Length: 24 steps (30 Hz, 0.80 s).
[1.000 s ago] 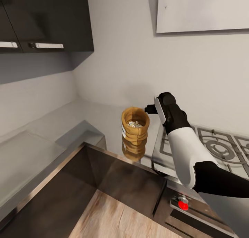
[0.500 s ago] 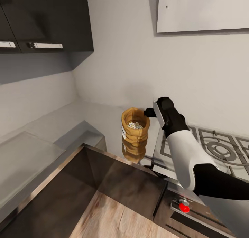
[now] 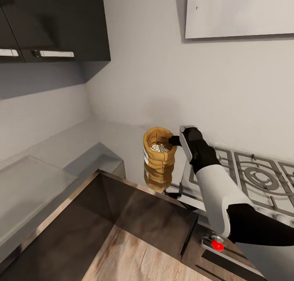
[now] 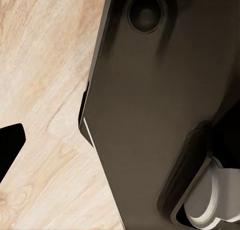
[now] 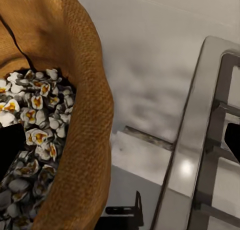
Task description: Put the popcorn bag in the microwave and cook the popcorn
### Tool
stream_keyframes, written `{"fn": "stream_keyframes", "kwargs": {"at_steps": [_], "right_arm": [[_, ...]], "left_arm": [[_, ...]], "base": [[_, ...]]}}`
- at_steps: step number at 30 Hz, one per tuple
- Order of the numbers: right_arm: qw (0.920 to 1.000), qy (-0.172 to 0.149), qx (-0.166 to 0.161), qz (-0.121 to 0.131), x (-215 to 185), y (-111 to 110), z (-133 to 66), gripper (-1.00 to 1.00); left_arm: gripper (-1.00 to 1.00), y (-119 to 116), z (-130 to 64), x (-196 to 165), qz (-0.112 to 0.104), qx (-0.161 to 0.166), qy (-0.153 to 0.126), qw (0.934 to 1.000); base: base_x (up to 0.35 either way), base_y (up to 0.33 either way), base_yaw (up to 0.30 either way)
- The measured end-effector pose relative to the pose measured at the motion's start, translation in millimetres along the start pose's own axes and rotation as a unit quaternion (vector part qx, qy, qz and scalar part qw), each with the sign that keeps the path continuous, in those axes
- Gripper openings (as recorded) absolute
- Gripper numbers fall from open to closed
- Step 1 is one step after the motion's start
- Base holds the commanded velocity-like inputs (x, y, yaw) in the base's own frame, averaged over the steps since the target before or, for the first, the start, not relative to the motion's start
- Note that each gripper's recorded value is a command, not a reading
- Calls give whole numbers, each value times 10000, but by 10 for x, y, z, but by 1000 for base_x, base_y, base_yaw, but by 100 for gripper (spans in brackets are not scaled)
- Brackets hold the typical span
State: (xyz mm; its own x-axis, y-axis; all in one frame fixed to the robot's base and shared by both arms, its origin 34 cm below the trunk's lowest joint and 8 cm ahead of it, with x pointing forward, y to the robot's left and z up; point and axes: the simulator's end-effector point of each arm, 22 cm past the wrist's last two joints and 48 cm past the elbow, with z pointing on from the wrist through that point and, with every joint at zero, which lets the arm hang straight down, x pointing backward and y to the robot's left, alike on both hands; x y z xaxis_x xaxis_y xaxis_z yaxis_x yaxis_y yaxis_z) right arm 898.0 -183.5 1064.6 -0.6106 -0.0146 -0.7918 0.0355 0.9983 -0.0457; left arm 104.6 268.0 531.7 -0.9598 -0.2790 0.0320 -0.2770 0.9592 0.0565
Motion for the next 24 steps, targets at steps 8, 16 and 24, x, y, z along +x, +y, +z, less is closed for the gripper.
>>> {"fn": "stream_keyframes", "kwargs": {"at_steps": [8, 16, 24], "right_arm": [[10000, -6, 22, -39, 117, 19, 103, 100], [10000, 25, 51, -53, 130, 7, 101, 100], [10000, 11, 65, -61, 123, 0, 101, 100]], "left_arm": [[100, -5, 0, 0, 0, 3, -1, 10000], [100, -5, 0, 0, 0, 4, 0, 10000], [100, -2, 0, 2, -10, -14, 1, 10000]], "base": [[0, 0, 0], [0, 0, 0], [0, 76, 0]]}}
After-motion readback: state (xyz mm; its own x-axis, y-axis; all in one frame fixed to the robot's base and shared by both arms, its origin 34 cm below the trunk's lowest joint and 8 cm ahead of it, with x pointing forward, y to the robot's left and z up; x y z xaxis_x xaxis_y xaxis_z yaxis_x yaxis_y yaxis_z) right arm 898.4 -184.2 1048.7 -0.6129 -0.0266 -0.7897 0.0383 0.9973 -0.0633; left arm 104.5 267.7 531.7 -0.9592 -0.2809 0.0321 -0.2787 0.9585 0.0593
